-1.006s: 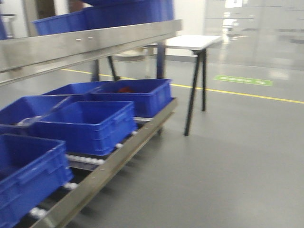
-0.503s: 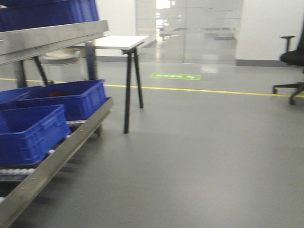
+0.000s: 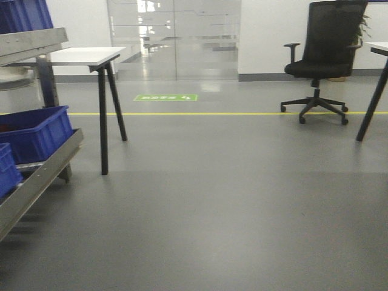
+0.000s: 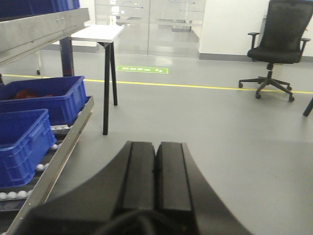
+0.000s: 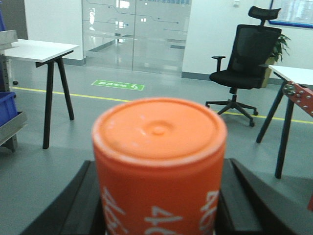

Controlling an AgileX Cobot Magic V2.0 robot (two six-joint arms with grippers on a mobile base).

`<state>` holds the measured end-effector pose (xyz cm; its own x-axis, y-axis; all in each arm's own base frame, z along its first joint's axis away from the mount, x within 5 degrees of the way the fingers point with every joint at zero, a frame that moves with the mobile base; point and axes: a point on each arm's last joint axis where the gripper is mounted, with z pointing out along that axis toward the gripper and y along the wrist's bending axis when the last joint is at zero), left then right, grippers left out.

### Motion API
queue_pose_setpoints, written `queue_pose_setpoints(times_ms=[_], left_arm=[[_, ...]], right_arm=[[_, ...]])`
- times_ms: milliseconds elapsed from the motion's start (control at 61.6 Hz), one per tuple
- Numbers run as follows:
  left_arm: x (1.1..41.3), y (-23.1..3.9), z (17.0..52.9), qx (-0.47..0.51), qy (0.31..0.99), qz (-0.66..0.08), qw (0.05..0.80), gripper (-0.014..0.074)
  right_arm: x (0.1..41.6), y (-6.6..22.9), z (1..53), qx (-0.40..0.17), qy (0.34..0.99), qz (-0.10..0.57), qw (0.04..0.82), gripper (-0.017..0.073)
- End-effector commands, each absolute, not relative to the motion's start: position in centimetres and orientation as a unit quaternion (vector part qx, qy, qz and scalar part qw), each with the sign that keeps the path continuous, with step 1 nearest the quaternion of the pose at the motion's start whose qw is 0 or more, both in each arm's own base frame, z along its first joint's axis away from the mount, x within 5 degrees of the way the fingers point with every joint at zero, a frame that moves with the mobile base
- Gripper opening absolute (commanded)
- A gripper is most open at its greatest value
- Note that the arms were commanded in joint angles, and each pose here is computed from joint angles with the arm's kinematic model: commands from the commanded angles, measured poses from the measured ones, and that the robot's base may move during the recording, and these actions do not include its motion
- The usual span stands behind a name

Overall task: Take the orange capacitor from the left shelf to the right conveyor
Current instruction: 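Drive the base to the red conveyor while holding the cylinder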

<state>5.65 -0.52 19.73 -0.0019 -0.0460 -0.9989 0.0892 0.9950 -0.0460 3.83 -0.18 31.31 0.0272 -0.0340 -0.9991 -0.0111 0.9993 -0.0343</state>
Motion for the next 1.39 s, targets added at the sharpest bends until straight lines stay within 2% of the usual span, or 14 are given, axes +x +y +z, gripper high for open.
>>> queue_pose_setpoints(times_ms=[0,1379], left_arm=[[5.5,-0.48,20.73,0.013,0.668,-0.051,0.742,-0.0127],[5.5,-0.48,20.73,0.013,0.668,-0.051,0.742,-0.0127]], right_arm=[[3.67,-0.14,32.93,-0.018,0.659,-0.012,0.751,0.0057],[3.67,-0.14,32.93,-0.018,0.659,-0.012,0.751,0.0057]])
